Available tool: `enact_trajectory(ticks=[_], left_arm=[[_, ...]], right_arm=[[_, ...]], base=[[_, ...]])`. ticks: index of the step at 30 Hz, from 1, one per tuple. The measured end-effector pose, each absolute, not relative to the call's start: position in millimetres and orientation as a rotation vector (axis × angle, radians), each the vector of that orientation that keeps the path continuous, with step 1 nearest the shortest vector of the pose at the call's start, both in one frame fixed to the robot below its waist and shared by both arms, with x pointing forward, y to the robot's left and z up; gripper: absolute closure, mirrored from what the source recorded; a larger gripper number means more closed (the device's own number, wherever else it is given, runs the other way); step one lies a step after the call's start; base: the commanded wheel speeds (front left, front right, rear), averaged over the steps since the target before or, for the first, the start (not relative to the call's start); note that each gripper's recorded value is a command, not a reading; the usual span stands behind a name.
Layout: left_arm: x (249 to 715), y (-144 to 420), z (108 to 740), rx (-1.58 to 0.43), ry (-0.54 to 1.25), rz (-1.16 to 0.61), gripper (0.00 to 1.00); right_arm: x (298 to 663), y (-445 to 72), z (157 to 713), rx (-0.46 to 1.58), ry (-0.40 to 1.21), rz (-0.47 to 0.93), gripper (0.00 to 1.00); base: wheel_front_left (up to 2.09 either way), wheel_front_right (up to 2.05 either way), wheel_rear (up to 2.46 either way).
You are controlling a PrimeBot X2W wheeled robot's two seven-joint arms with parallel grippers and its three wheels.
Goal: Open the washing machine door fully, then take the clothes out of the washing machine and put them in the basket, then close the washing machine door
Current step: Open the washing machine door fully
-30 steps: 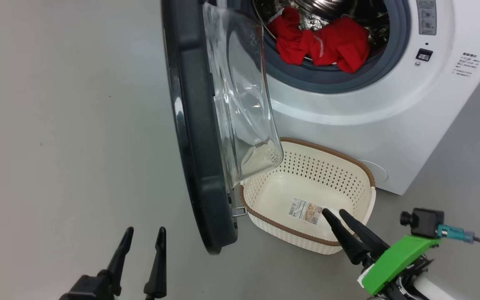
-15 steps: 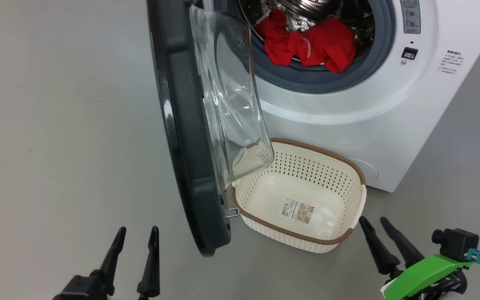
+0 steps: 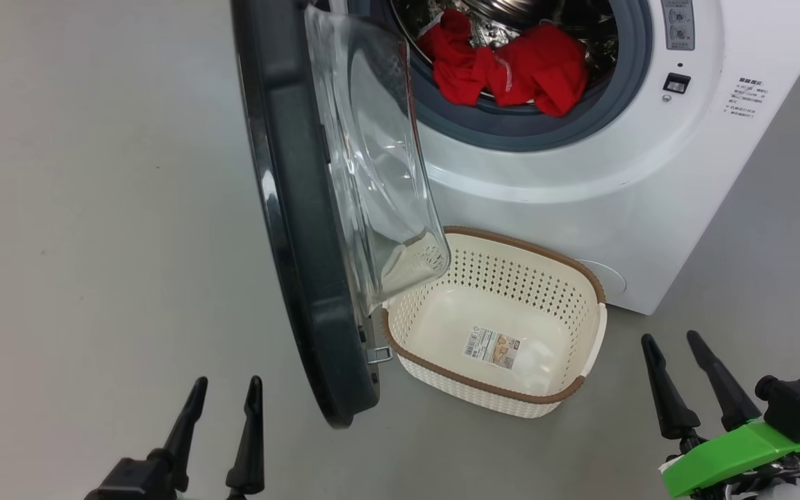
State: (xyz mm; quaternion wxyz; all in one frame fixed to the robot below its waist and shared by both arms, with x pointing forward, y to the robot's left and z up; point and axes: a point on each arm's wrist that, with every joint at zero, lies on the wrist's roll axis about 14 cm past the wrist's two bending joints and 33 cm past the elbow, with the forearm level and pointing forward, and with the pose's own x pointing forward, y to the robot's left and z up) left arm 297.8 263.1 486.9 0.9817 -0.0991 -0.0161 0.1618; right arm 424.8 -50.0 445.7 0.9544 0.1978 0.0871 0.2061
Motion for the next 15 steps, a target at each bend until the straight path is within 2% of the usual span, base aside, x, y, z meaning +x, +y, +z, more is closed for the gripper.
enact_trajectory(ticks=[15], left_arm=[[299.2, 262.7, 485.7, -0.198, -0.027, 0.324, 0.0]], right_arm=[[421.9, -49.4, 454.2, 0.288, 0.117, 0.426, 0.0]], base=[[0.0, 0.0, 0.0]])
